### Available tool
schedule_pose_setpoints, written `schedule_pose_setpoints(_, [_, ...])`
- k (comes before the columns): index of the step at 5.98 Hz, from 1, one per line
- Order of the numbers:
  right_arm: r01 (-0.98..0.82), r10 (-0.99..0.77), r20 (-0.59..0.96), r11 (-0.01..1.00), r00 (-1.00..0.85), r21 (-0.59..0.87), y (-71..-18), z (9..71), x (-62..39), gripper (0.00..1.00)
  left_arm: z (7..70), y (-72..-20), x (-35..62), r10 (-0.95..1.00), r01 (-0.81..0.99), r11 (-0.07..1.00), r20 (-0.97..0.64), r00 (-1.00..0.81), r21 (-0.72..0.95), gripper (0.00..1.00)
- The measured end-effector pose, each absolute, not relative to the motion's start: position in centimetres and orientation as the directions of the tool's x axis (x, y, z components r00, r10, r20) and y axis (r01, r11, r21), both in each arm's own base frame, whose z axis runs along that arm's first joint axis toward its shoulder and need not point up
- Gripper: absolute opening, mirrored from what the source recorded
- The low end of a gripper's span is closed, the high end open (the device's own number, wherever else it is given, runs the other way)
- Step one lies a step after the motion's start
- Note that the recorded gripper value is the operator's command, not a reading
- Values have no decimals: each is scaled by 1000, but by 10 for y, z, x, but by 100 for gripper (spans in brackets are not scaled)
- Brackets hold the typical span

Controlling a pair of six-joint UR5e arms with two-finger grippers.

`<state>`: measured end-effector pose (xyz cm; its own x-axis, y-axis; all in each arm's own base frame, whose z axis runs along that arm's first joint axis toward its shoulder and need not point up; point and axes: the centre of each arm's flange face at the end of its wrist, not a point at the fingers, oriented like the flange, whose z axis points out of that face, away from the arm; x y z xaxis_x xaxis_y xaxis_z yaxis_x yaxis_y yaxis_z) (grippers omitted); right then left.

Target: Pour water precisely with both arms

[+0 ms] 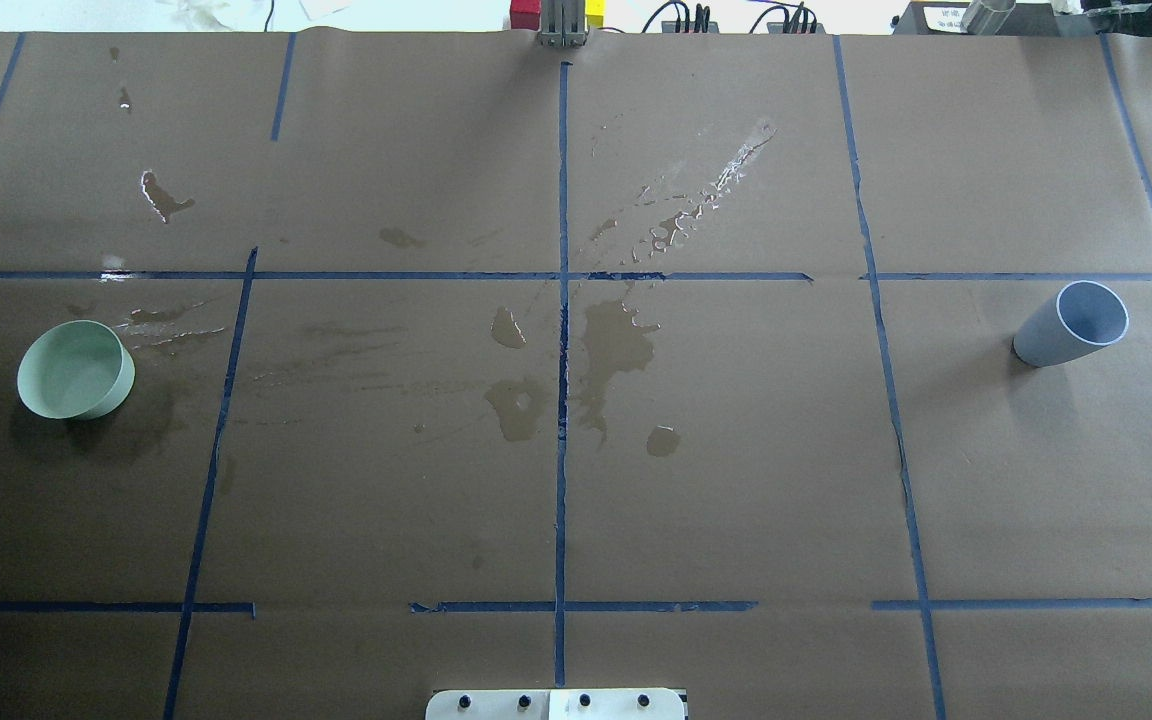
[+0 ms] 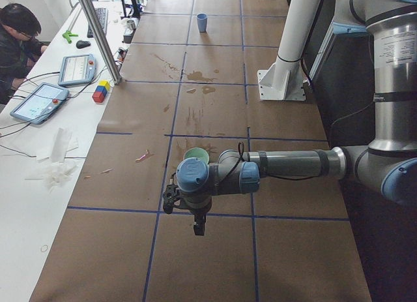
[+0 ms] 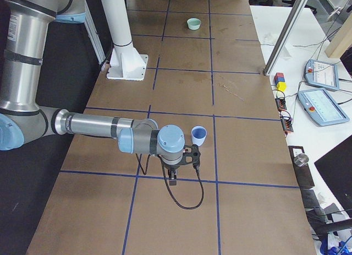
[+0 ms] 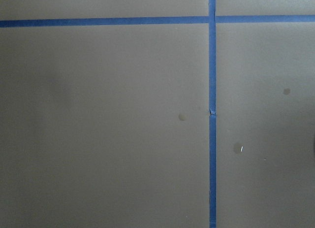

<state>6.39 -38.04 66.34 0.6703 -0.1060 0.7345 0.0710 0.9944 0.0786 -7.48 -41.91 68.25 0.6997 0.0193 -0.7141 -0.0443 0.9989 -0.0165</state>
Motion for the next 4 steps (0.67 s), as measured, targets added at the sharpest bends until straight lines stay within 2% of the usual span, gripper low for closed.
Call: schedule_pose_setpoints(4, [73,-104,735,995,670,74,-378,666,63,100,682,-420,-70,24,-54,998,-717,697,-18,100])
